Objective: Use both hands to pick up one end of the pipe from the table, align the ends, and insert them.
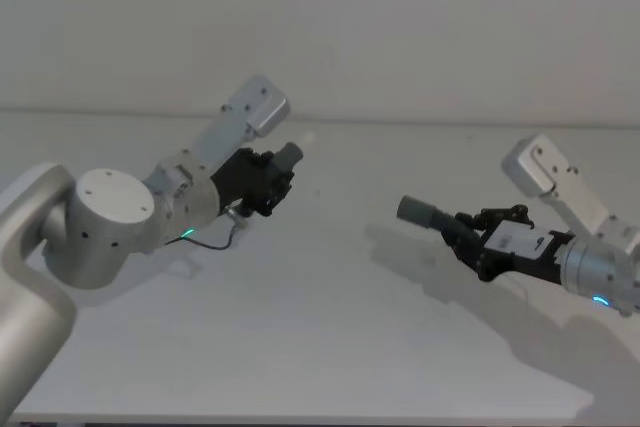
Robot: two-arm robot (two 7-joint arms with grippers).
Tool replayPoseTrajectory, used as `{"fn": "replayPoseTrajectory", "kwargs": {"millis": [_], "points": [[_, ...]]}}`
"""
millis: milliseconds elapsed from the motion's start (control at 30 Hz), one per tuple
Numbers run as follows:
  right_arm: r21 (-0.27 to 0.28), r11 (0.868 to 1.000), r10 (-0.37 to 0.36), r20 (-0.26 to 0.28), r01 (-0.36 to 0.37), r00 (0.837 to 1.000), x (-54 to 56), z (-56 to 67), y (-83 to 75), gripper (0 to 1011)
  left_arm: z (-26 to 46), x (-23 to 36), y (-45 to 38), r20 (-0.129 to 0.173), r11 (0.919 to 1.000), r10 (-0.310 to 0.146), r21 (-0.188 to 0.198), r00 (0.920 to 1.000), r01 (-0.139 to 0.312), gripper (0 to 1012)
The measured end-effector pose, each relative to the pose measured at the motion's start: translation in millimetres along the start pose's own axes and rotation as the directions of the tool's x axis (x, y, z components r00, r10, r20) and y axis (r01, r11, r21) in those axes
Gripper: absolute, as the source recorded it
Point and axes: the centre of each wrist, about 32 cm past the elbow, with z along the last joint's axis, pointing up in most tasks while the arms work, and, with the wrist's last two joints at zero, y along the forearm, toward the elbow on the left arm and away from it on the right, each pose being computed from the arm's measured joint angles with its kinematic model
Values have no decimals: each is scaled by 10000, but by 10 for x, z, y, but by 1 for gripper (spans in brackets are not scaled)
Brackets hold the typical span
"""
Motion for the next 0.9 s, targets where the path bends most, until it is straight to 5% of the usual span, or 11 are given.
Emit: {"fn": "replayPoseTrajectory", "kwargs": {"millis": [400,733,900], "points": [[-76,9923,1233,1259,-1233,9843,88,-102,-159,289,-96,118,48,602,9933,-1152,183,9915,1143,366],[87,9828,1811,1584,-1847,9706,119,-129,-252,287,-134,233,105,1188,9727,-2300,-17,9659,2319,366],[227,9773,2051,1490,-2107,9673,141,-123,-284,289,-143,289,136,1477,9567,-2861,-113,9467,2908,366]]}}
